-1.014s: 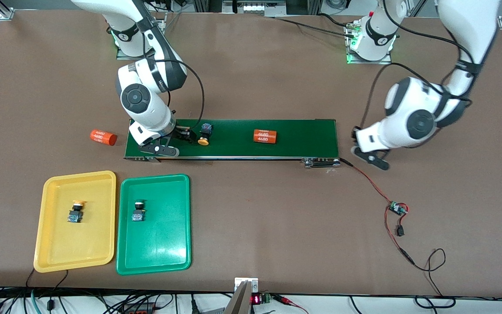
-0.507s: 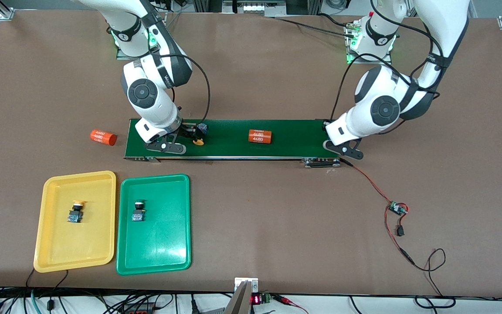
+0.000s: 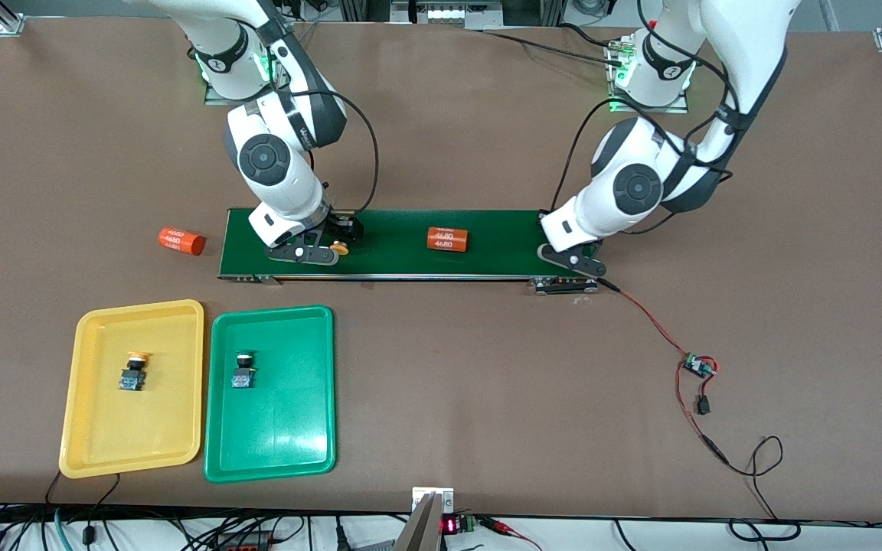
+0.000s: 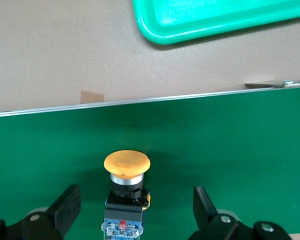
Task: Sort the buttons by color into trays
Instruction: 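Place the button on the belt while the right gripper grasps a yellow-cap button, then carry the yellow-cap button to the yellow tray while the left gripper withdraws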
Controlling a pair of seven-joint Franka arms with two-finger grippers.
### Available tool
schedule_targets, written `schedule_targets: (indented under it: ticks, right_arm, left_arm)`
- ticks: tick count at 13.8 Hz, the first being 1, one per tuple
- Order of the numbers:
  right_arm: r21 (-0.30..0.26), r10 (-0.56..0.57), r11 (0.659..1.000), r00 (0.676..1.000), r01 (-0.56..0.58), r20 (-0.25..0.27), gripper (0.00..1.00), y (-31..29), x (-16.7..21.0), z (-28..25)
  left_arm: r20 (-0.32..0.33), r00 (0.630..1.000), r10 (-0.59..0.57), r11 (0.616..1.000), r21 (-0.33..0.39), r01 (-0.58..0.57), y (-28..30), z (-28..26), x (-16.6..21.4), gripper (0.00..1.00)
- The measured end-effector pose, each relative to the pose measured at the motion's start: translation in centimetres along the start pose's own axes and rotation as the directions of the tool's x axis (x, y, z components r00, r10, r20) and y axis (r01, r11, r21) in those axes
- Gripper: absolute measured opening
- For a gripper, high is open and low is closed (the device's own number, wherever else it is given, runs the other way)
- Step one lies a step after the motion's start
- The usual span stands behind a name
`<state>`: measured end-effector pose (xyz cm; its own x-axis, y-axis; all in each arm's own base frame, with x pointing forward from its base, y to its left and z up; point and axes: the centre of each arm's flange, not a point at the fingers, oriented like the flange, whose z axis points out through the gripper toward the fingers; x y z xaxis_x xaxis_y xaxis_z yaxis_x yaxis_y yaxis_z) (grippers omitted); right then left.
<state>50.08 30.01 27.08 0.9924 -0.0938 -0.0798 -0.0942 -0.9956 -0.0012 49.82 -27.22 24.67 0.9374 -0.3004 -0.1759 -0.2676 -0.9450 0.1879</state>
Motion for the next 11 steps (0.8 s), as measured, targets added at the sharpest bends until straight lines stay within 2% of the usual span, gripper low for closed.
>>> schedule_targets:
  ticks: [3,4,5,8,9,11]
  right_arm:
    - [-0.021,0.001,1.0,1.0,0.0,0.024,1.0,0.2,-0.1,1.8]
    - [-0.026,-0.002,1.0,1.0,0.003,0.029,0.93,0.2,-0.1,2.2]
    - [-0.028,-0.006,1.0,1.0,0.006,0.031,0.8,0.2,-0.1,2.3]
    - [-0.027,-0.007,1.0,1.0,0.008,0.03,0.46,0.6,0.3,1.7]
    - [-0.028,-0.005,1.0,1.0,0.006,0.031,0.36,0.7,0.5,1.3]
    - [-0.032,-0.001,0.999,0.999,0.002,0.041,0.33,0.9,1.3,-0.4]
  left_arm:
    - [-0.005,1.0,0.004,1.0,-0.007,-0.004,0.3,0.7,0.2,0.44]
    - [-0.015,1.0,0.003,1.0,-0.009,-0.003,0.3,0.5,0.4,0.55]
    - [-0.041,0.999,0.001,1.0,-0.012,-0.001,0.2,-0.4,0.9,0.63]
    - [-0.171,0.985,-0.03,1.0,-0.01,0.028,-1.2,-6.7,3.7,0.93]
    - [-0.204,0.977,-0.054,0.999,-0.002,0.055,-2.6,-9.2,4.2,1.0]
    - [-0.252,0.96,-0.126,0.991,0.016,0.135,-7.1,-13.5,4.6,1.0]
